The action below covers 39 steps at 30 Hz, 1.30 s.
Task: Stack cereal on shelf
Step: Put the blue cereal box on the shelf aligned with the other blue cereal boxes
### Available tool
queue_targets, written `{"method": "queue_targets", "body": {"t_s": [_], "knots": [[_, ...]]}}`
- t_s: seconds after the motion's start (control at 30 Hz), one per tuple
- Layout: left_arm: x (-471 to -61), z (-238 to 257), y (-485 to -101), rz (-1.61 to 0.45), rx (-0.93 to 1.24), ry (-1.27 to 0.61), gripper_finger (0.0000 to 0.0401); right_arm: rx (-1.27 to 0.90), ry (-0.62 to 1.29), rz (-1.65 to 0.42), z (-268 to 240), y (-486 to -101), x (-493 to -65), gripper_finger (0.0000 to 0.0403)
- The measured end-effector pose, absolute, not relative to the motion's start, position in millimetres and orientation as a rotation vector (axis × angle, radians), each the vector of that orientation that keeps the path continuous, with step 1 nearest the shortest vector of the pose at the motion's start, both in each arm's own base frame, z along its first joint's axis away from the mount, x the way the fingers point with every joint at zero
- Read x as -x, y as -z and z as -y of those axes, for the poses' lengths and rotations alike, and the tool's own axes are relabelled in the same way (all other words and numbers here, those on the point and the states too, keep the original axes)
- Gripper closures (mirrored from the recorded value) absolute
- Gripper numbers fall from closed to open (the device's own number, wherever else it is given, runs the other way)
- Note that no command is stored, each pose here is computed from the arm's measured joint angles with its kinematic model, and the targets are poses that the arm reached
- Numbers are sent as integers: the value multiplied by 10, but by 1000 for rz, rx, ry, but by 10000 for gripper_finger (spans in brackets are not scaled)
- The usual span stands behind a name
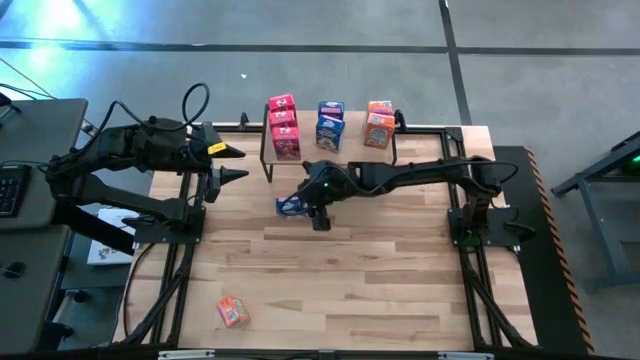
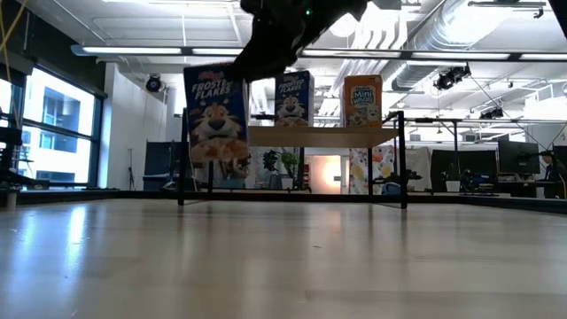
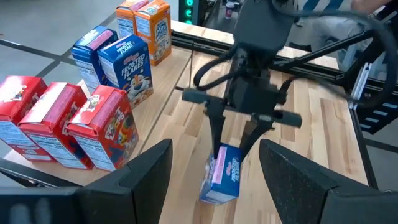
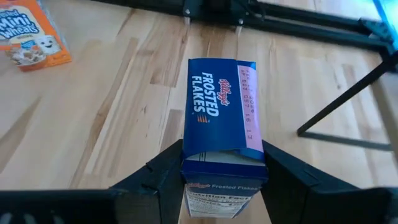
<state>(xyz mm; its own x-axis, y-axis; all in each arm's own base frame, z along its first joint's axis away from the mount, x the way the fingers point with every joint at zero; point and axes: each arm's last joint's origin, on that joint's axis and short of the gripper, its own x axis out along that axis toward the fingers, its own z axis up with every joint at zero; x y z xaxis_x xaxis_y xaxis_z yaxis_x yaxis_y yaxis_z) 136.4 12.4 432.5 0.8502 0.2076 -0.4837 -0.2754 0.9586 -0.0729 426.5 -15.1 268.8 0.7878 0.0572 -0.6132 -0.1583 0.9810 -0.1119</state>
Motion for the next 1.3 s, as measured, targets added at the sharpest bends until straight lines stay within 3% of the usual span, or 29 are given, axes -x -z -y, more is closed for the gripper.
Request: {"method": "queue_targets", "body": {"t_s": [0.67,1.3], "knots": [[-1364,-124,-4326,-491,148,-257,169,188,-11,-560,734,-3497,-3502,235],[-1365,-124,-4325,-491,149,-257,169,73,-17,-662,1135,-3429,-3277,240]]}}
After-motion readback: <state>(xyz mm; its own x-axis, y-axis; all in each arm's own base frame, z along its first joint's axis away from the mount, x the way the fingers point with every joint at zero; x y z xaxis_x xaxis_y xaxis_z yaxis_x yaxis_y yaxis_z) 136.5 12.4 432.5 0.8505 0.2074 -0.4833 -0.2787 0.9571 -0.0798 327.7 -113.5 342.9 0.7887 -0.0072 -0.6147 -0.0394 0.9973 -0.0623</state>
